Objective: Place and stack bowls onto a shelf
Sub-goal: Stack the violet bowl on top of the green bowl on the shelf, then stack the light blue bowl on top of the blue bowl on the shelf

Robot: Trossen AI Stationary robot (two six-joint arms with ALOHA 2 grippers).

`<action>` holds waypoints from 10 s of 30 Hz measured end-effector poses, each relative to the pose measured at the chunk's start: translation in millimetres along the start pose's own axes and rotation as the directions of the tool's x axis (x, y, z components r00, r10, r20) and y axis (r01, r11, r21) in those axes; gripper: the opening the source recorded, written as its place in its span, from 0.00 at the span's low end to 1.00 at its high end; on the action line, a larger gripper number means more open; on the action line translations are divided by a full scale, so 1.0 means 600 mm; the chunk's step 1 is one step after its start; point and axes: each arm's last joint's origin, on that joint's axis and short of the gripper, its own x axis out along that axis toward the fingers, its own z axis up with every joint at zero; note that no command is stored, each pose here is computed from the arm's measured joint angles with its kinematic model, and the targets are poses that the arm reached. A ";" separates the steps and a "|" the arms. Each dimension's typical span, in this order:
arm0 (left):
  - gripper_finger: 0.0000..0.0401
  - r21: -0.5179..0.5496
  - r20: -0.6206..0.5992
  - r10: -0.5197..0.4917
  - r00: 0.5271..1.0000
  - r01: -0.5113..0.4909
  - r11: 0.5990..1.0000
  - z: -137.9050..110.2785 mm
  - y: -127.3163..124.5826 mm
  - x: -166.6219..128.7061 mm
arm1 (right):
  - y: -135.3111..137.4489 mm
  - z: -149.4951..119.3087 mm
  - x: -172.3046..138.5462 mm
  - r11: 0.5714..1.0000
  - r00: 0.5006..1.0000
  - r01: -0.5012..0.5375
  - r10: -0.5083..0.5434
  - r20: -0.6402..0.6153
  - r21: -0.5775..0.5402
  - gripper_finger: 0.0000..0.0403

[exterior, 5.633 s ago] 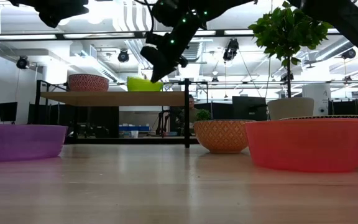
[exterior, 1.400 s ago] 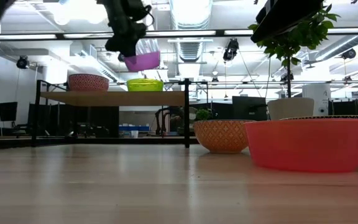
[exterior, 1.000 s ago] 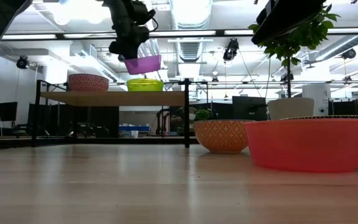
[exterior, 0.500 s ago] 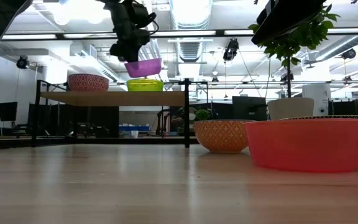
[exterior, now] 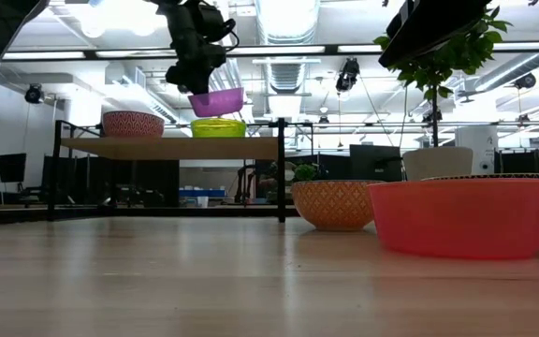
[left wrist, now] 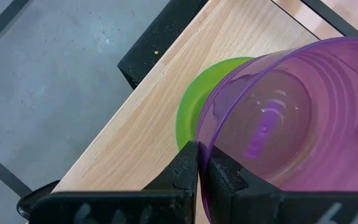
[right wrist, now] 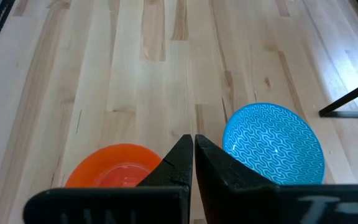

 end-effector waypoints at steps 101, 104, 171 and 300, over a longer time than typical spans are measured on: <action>0.00 0.177 0.107 0.021 0.994 -0.040 0.983 -0.032 0.003 0.048 | -0.003 -0.006 0.004 0.998 0.998 0.055 -0.055 0.001 -0.004 0.02; 0.00 0.197 0.147 -0.007 0.989 -0.022 0.980 -0.039 -0.014 0.023 | -0.003 -0.006 0.004 0.998 0.998 0.055 -0.055 0.004 -0.003 0.02; 0.00 0.702 0.046 -0.364 0.930 0.230 0.675 -0.221 -0.507 0.142 | -0.066 -0.105 -0.088 0.942 0.773 -0.189 0.316 0.550 -0.276 0.02; 0.01 0.337 0.051 0.166 0.985 -0.174 0.925 -0.261 -0.069 -0.048 | -0.071 -0.120 -0.089 0.959 0.806 -0.178 0.272 0.526 -0.223 0.02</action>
